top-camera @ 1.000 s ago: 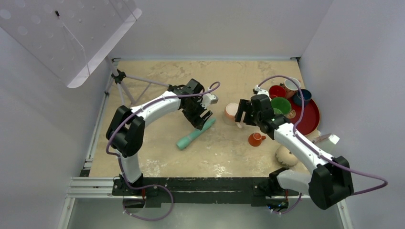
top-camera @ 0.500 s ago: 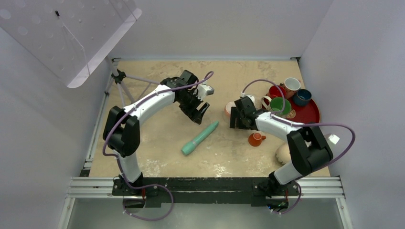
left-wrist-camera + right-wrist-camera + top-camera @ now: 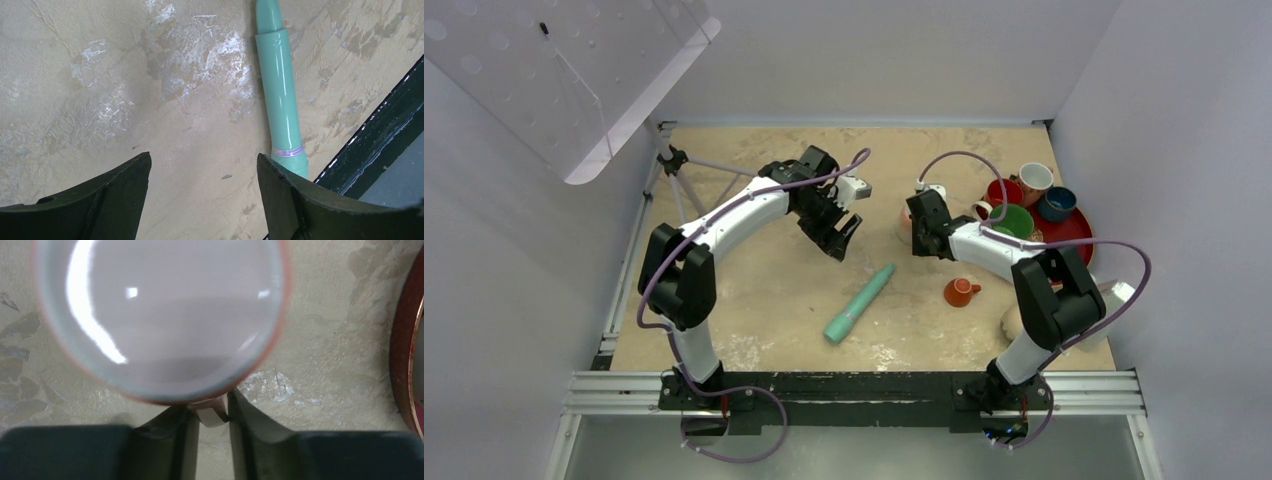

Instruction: Turn the mug right side up

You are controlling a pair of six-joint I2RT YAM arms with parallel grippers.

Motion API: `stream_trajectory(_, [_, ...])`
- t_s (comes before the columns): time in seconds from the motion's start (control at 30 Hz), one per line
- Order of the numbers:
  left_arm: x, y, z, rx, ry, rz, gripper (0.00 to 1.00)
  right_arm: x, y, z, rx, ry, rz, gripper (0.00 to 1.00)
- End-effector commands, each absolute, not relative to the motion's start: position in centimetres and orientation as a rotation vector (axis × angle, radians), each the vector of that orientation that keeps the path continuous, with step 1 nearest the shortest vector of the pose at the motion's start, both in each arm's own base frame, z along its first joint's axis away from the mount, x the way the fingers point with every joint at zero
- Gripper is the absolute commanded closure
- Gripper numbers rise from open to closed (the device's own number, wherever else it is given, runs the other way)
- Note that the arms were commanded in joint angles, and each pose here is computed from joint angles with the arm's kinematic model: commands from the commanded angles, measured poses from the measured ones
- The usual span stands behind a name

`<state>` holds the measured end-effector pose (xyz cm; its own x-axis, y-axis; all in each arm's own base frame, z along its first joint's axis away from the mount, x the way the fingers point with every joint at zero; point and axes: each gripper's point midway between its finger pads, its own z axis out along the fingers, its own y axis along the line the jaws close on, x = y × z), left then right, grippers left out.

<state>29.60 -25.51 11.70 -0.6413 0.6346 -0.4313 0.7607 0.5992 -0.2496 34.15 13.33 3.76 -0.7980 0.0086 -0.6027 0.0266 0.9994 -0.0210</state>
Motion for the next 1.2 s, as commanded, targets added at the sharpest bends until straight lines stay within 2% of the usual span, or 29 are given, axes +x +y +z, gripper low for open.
stream_trajectory(0.0, [30.2,-26.0,14.7,1.113,2.446,-0.633,0.19,35.8,13.7,4.4,0.009,2.468,-0.058,0.92])
stream_trajectory(0.03, [30.2,-26.0,14.7,1.112,2.446,-0.636,0.19,35.8,13.5,4.2,0.015,2.473,-0.074,1.00])
stream_trajectory(0.2, [30.1,-25.9,15.0,1.108,2.443,-0.648,0.19,36.7,14.1,7.1,0.038,2.380,-0.008,1.00])
stream_trajectory(0.33, [30.2,-26.6,16.6,1.014,2.429,-0.807,0.15,37.2,15.7,10.9,0.041,2.301,0.135,1.00])
stream_trajectory(0.53, [32.4,-28.8,20.5,0.769,2.299,-1.096,0.07,36.4,19.7,17.4,0.069,2.146,0.511,1.00])
stream_trajectory(0.73, [34.7,-30.4,26.6,0.622,2.116,-1.306,0.05,35.0,22.6,23.7,0.079,1.989,0.824,1.00])
stream_trajectory(0.83, [34.8,-30.6,28.8,0.650,2.028,-1.340,0.05,35.0,23.2,27.2,0.057,1.898,0.927,1.00])
stream_trajectory(1.0, [35.4,-31.3,31.5,0.653,1.952,-1.414,0.04,34.4,24.2,30.6,0.000,1.820,1.023,1.00])
stream_trajectory(1.17, [37.0,-31.5,32.7,0.622,1.913,-1.496,0.05,33.6,25.0,31.5,-0.036,1.796,1.099,1.00])
